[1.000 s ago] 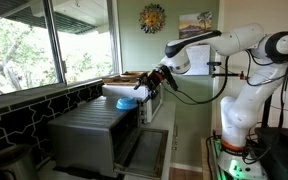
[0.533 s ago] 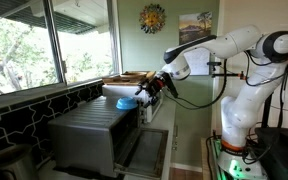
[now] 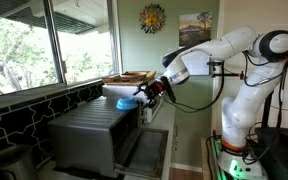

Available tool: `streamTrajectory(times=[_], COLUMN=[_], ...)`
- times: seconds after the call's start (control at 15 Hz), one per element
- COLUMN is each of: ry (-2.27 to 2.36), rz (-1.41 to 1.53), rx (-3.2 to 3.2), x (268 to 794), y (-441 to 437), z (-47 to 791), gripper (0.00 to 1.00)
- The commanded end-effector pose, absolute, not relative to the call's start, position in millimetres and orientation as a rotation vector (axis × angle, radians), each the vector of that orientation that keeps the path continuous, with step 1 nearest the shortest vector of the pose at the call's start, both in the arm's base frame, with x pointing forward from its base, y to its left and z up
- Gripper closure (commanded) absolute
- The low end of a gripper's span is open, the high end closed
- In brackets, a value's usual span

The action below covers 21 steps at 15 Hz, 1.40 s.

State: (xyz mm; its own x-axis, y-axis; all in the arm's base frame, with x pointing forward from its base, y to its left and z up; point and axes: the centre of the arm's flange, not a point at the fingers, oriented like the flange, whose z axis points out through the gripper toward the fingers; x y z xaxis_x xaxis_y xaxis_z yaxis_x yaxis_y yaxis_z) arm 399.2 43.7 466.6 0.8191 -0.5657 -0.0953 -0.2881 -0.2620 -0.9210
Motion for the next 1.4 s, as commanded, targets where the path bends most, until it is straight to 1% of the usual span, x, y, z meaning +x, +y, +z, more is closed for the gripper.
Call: streamTrajectory(times=[0.0, 0.73, 1.0, 1.07, 1.13, 1.2, 1.27, 1.33], ry=[0.709, 0.82, 0.837, 0.836, 0.826, 0.831, 0.826, 0.822], rz=[-0.336, -0.441, -0.463, -0.465, -0.458, -0.447, -0.444, -0.441], rx=[-1.833, -1.69, -1.641, -1.635, -1.625, -1.619, -1.618, -1.616], x=[408, 420, 422, 423, 424, 424, 424, 424], y=[48, 40, 37, 37, 37, 37, 37, 37], z=[445, 432, 434, 434, 434, 433, 432, 431], gripper=[0.0, 0.0, 0.1, 0.09, 0.12, 0.15, 0.24, 0.26])
